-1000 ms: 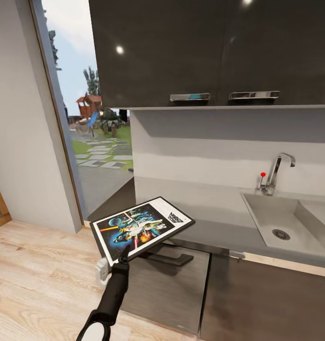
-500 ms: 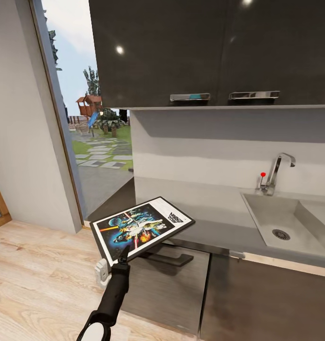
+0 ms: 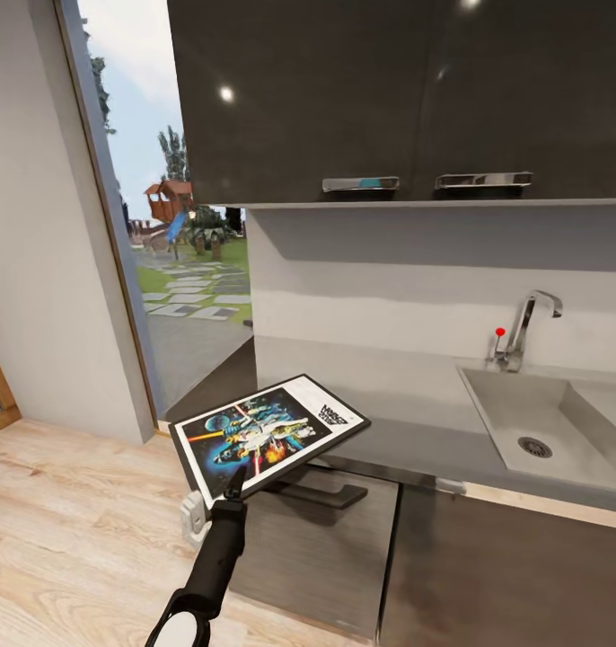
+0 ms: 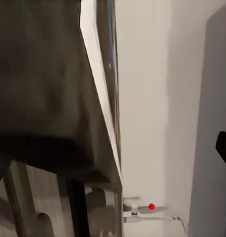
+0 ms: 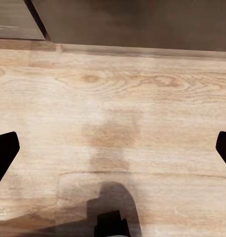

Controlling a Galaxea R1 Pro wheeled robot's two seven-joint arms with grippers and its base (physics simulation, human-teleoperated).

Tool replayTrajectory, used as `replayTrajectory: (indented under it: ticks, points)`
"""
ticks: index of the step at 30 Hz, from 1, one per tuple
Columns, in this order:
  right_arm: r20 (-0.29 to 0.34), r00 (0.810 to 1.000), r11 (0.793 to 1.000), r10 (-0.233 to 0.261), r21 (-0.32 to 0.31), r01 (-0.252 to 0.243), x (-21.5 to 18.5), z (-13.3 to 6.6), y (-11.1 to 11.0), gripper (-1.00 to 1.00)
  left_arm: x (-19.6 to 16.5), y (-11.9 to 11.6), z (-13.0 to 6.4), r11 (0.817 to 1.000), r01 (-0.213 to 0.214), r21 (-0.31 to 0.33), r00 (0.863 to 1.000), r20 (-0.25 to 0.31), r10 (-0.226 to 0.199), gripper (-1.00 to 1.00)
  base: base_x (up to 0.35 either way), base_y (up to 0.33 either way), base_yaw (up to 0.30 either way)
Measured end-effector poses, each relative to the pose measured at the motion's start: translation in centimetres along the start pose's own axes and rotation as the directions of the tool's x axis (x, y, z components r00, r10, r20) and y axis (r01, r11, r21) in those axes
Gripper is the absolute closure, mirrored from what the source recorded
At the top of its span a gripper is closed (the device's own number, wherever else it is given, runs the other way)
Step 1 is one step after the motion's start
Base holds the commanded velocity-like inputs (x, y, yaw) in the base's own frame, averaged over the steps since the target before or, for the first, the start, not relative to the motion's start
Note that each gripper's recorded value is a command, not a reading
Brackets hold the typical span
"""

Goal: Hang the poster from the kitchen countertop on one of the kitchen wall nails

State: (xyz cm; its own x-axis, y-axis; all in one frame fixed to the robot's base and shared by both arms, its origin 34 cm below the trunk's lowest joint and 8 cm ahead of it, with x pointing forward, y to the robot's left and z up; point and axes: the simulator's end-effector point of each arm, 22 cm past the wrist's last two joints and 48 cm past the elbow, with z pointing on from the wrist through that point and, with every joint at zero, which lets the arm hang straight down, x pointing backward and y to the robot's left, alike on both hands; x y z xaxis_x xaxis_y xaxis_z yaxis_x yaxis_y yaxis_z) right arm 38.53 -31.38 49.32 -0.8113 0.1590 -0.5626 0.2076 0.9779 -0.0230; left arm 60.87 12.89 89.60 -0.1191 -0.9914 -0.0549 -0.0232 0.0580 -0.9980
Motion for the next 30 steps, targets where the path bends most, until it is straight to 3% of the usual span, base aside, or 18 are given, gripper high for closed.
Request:
replayTrajectory:
  ticks: [11, 12, 18, 30]
  points:
    - [0.0, 1.0, 1.0, -0.001, 0.0, 0.001, 0.0, 0.0, 0.0, -1.0, -0.1, -0.3, 0.0, 1.0, 0.0, 0.007, 1.0, 0.002, 0.0, -1.0, 0.006, 0.0, 0.0]
    - [0.0, 1.0, 1.0, 0.0, 0.0, 0.0, 0.0, 0.0, 0.0, -1.0, -0.1, -0.4, 0.0, 1.0, 0.0, 0.01, 1.0, 0.002, 0.0, 1.0, 0.0, 0.0, 0.0]
    - [0.0, 1.0, 1.0, 0.0, 0.0, 0.0, 0.0, 0.0, 0.0, -1.0, -0.1, -1.9, -0.1, 0.997, 0.003, 0.081, 1.0, 0.0, -0.003, 1.0, 0.0, 0.0, 0.0]
    - [0.0, 1.0, 1.0, 0.0, 0.0, 0.0, 0.0, 0.0, 0.0, -1.0, -0.1, -2.2, -0.1, 0.995, 0.003, 0.095, 1.0, 0.0, -0.003, 1.0, 0.0, 0.0, 0.0]
